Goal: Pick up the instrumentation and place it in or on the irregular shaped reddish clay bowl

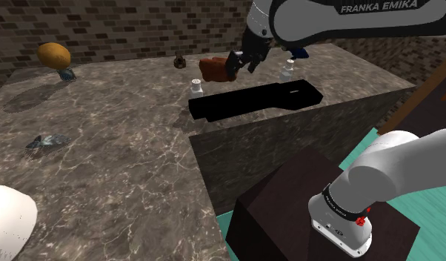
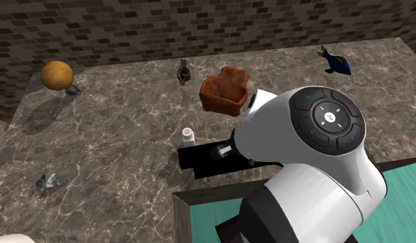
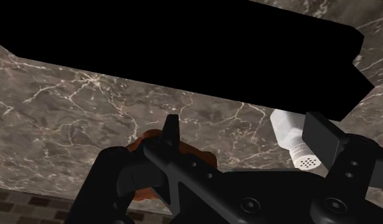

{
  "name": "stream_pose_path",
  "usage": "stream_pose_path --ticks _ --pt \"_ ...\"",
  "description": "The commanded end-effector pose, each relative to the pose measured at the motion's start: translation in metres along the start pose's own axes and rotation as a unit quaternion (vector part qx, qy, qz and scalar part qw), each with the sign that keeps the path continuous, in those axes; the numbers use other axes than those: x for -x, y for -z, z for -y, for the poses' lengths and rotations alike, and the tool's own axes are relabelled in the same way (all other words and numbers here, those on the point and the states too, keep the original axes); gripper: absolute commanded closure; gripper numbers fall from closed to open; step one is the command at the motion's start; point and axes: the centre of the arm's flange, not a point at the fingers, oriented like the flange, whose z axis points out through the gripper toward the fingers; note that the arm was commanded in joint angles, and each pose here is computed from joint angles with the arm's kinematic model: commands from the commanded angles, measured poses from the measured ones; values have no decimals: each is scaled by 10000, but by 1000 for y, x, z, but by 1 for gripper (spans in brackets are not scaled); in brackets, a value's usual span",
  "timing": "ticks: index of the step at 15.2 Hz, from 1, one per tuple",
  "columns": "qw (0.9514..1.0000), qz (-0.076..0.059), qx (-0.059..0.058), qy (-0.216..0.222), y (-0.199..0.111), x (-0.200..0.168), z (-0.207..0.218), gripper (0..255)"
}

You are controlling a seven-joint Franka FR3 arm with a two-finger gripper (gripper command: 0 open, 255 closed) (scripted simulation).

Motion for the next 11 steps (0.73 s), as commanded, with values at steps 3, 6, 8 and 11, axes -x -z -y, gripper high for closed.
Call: stream_pose_path --ticks 3,6,8,11 --pt "9999 -99 69 -87 -31 -18 41 0" --pt "9997 -167 128 -147 -55 -32 70 0" --pt "9995 -212 167 -187 -71 -42 89 0" --pt "9992 -263 210 -232 -89 -53 110 0"
